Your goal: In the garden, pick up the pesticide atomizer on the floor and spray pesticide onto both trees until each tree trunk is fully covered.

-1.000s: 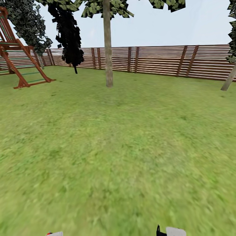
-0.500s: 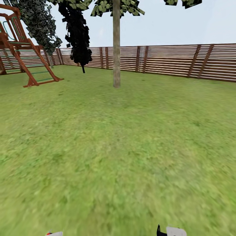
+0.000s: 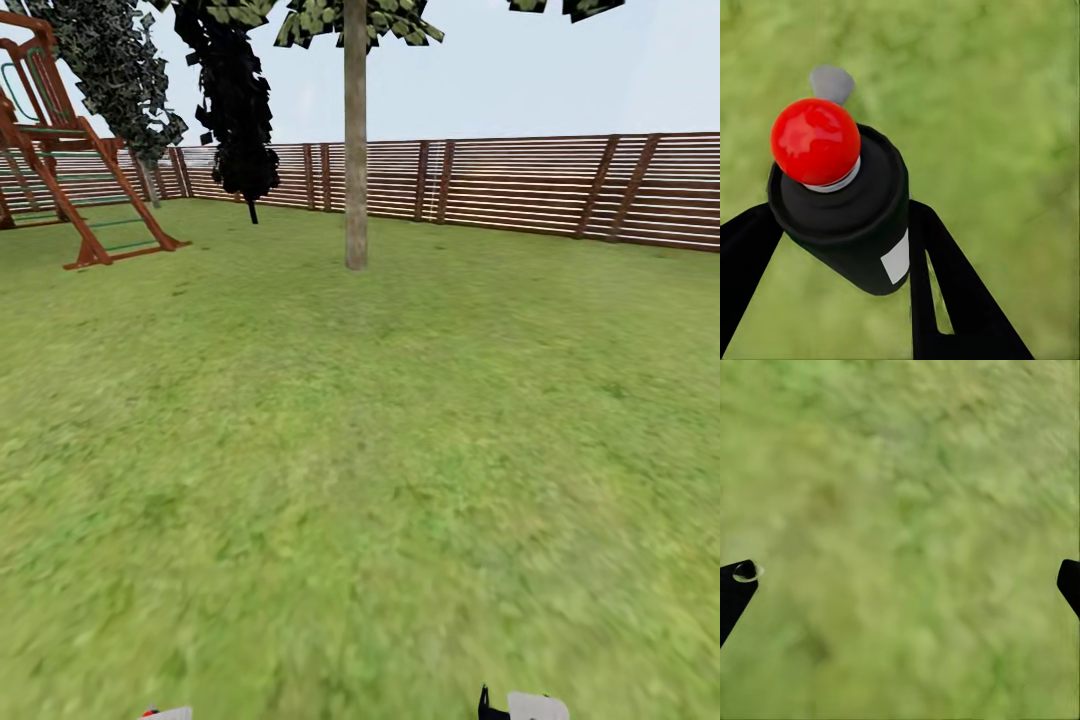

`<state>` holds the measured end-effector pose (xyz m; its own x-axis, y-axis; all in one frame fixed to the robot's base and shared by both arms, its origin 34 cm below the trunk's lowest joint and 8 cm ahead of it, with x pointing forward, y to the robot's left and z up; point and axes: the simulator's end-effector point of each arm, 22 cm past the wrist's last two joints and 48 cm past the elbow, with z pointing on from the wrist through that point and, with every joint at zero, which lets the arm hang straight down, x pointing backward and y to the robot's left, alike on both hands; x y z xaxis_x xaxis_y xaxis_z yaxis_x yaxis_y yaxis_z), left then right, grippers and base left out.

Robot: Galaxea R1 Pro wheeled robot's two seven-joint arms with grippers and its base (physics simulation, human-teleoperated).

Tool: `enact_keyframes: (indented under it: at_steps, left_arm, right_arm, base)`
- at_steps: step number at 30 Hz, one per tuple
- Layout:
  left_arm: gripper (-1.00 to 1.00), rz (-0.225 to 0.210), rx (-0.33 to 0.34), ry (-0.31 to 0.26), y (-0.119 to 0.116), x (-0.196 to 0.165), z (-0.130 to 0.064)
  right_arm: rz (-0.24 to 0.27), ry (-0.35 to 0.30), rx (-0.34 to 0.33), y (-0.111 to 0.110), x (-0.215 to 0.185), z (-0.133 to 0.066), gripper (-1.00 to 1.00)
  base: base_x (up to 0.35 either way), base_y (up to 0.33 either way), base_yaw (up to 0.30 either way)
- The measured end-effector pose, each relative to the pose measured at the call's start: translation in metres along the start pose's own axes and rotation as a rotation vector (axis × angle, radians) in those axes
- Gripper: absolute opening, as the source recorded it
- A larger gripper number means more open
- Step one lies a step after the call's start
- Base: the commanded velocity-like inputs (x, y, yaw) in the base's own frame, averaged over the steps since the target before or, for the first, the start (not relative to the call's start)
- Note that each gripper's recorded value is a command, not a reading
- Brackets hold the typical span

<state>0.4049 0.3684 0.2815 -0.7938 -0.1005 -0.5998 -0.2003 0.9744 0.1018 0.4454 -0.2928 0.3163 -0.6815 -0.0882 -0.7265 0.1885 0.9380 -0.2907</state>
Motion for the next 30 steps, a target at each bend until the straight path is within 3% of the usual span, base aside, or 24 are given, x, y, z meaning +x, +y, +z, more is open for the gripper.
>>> enact_keyframes:
  at_steps: [30]
  left_arm:
    - [-1.0,-0.001,-0.012,0.0,0.0034,0.0001,0.0]
  right_arm:
    - [0.001,0.0,0.001,-0.0001,0.0001,0.0,1.0]
  base:
    - [0.338,0.0,0.0]
